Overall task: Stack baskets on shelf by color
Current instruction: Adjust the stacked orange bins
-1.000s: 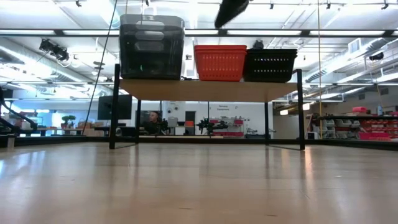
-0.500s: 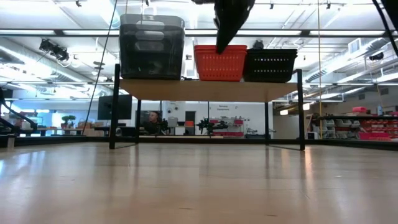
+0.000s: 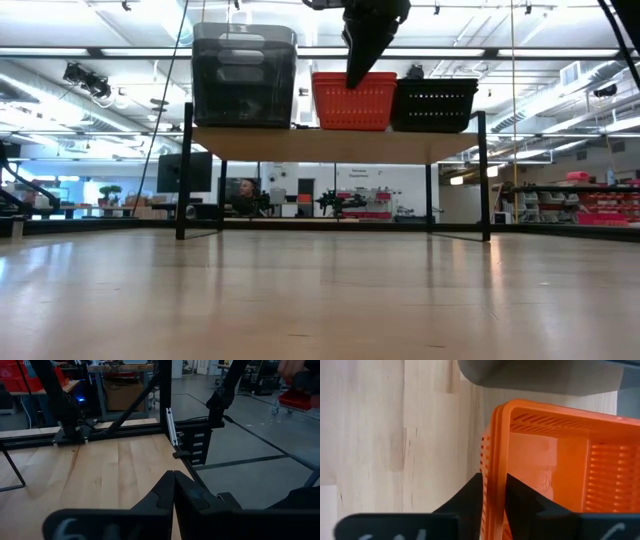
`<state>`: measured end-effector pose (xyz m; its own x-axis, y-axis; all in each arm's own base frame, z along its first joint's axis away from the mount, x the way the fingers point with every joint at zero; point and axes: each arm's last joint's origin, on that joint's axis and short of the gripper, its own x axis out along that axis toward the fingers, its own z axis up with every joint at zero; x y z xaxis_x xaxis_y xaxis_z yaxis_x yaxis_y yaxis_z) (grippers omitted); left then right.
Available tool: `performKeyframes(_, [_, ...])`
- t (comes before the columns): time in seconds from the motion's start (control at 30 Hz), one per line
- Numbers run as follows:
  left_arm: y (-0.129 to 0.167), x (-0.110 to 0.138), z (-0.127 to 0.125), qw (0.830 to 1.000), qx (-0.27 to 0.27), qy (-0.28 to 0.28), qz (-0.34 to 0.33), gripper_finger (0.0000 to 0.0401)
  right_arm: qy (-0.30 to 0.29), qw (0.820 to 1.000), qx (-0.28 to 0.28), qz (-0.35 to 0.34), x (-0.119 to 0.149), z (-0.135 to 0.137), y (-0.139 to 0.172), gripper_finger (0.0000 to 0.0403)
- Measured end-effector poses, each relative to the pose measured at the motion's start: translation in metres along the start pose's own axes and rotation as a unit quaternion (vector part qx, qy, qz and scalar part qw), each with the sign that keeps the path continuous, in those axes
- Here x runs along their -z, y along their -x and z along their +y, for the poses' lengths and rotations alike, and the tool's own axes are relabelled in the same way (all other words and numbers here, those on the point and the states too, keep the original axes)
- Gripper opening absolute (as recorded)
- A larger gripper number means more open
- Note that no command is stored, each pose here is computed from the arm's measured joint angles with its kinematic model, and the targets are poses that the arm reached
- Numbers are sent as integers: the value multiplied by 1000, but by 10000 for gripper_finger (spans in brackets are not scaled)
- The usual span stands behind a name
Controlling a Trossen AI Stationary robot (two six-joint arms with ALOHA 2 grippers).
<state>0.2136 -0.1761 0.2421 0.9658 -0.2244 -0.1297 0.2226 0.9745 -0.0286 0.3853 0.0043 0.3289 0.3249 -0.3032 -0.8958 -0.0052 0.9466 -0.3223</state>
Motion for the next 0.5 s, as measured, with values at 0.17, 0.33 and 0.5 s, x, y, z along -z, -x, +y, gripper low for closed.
performKeyframes(0.17, [0, 0, 0, 1000, 0, 4, 1, 17, 2, 1000, 0, -4, -1, 0, 0, 50])
performKeyframes(0.33, [0, 0, 0, 1000, 0, 7, 1, 11, 3, 1000, -1, -5, -1, 0, 0, 41])
performKeyframes(0.5, [0, 0, 0, 1000, 0, 8, 1, 10, 3, 1000, -1, -5, -1, 0, 0, 40])
